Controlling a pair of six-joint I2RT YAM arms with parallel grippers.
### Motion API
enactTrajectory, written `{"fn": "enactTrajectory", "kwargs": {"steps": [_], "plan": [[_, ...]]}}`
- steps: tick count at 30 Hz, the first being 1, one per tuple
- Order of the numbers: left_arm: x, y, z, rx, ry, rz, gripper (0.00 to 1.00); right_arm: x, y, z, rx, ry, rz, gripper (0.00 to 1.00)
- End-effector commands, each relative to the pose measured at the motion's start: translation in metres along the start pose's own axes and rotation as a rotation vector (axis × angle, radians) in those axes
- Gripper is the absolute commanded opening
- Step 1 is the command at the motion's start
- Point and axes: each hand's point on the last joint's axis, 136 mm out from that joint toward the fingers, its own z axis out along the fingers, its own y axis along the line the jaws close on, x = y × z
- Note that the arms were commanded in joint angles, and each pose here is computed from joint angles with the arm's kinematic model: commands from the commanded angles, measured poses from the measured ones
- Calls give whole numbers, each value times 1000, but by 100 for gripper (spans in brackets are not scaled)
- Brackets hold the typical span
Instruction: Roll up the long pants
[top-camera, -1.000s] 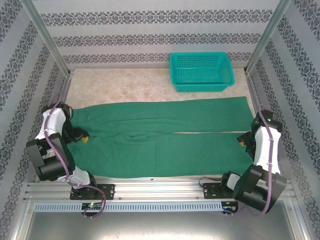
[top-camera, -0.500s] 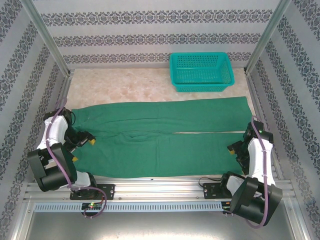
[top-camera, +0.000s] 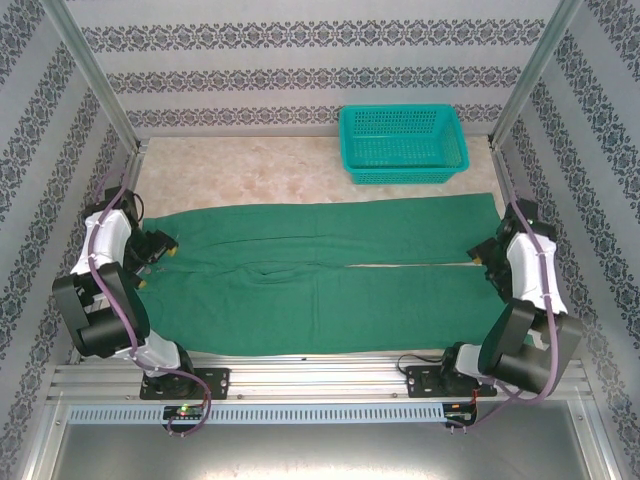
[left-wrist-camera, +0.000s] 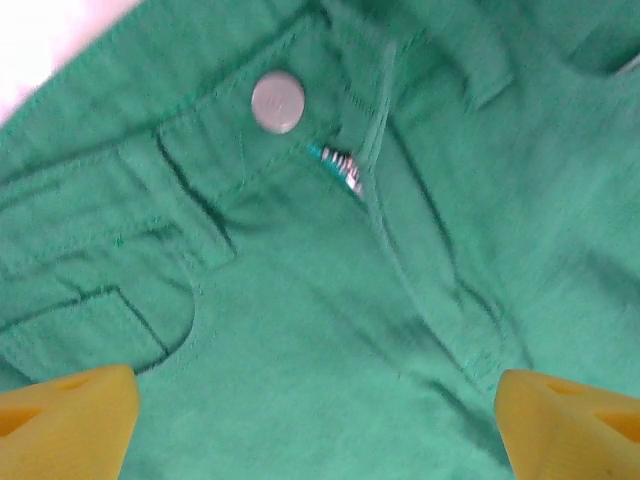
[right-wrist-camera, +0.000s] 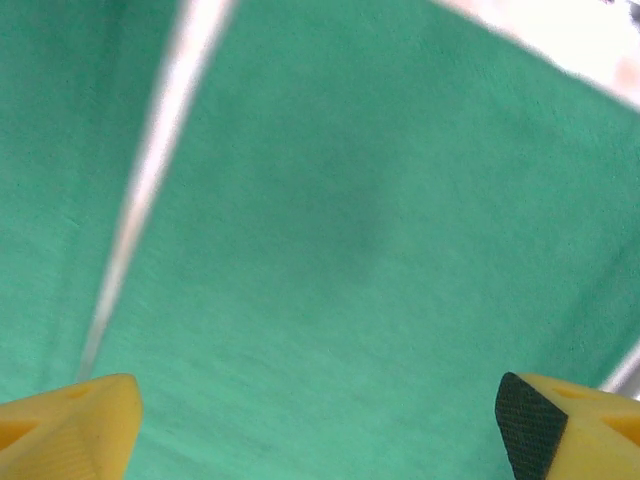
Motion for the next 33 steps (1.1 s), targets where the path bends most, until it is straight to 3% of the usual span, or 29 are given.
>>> {"fn": "enactTrajectory", "kwargs": {"steps": [1,6,14,16,28,33], "plan": [[-16,6,-14,-48,-102,12,93,-10,6,-1,13,-38,-63,93],[-10,36,-23,-157,-155,55,96,7,-9,12,30,-15,-74,93],[80,42,4,28,83,-70,94,39,-42,2,-3,-6,-25,93],[84,48,3,13,77,-57,94,43,-37,1,-43,3,-29,93],[95,34,-50,232,-79,30,92,59,-21,-6,-120,43,-113,93],[123,42,-54,155,-54,153,89,76,-21,-20,-118,29,-198,94]]}}
